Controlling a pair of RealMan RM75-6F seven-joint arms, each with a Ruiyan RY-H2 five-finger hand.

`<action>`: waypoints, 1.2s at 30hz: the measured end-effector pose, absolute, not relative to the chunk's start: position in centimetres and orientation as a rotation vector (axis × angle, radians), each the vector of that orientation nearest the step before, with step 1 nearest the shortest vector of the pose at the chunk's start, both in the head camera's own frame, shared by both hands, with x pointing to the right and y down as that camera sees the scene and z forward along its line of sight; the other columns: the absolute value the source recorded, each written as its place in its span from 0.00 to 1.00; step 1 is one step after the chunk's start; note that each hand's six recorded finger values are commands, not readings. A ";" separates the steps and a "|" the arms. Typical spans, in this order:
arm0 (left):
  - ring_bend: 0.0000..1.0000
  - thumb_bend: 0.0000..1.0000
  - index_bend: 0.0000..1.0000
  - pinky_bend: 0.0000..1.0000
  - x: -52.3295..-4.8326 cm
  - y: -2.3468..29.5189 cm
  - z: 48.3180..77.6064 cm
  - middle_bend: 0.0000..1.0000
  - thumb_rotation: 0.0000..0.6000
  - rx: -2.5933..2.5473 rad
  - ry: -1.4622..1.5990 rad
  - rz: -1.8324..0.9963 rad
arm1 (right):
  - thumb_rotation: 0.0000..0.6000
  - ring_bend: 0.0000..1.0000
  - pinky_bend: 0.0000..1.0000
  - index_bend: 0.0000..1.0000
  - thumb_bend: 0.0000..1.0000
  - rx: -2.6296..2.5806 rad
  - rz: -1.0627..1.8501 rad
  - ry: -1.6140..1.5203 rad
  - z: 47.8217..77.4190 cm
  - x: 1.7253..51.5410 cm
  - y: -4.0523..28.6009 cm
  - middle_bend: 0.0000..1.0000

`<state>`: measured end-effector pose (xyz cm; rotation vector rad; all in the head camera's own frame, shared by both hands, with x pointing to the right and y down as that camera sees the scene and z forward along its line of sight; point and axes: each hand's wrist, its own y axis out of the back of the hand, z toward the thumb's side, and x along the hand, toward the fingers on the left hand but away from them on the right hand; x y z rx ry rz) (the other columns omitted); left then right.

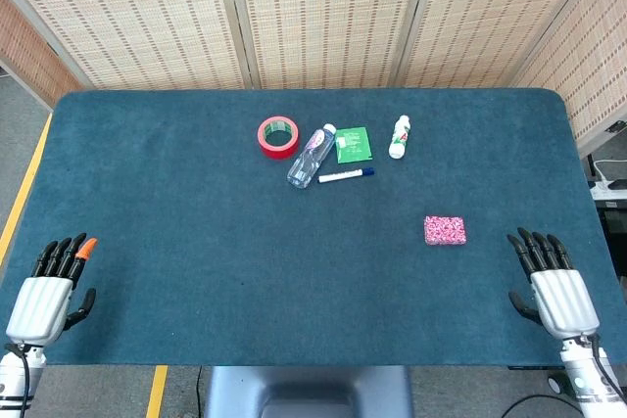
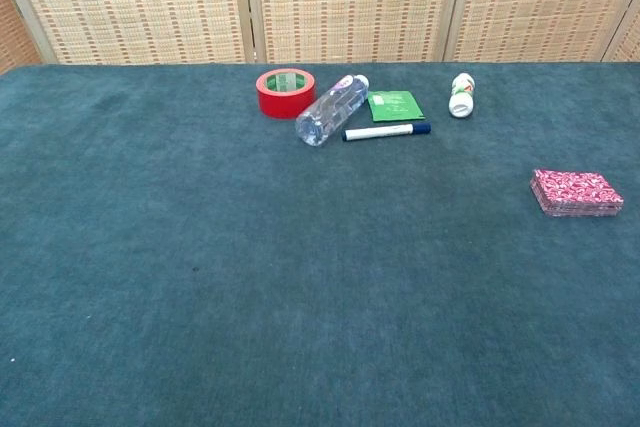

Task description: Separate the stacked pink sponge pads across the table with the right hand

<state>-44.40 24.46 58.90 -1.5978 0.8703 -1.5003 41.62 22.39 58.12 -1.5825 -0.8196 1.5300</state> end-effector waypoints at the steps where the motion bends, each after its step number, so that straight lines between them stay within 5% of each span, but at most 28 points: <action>1: 0.00 0.45 0.00 0.07 -44.4 24.5 58.9 0.00 1.00 -1.599 0.868 -1.501 | 1.00 0.00 0.00 0.00 0.24 -1.582 1.531 -0.817 58.2 41.6 22.4 0.00; 13: 0.00 0.46 0.00 0.07 -44.0 24.5 59.1 0.00 1.00 -1.632 0.861 -1.494 | 1.00 0.00 0.00 0.00 0.24 -1.592 1.519 -0.855 59.5 41.5 21.1 0.00; 28: 0.00 0.46 0.00 0.07 -44.4 24.3 58.1 0.00 1.00 -1.649 0.896 -1.483 | 1.00 0.00 0.00 0.26 0.24 -1.602 1.434 -0.605 64.0 36.3 13.2 0.20; 36: 0.00 0.46 0.00 0.08 -44.6 24.5 57.9 0.00 1.00 -1.663 0.897 -1.478 | 1.00 0.00 0.00 0.16 0.24 -1.600 1.533 -0.584 67.0 36.6 12.8 0.20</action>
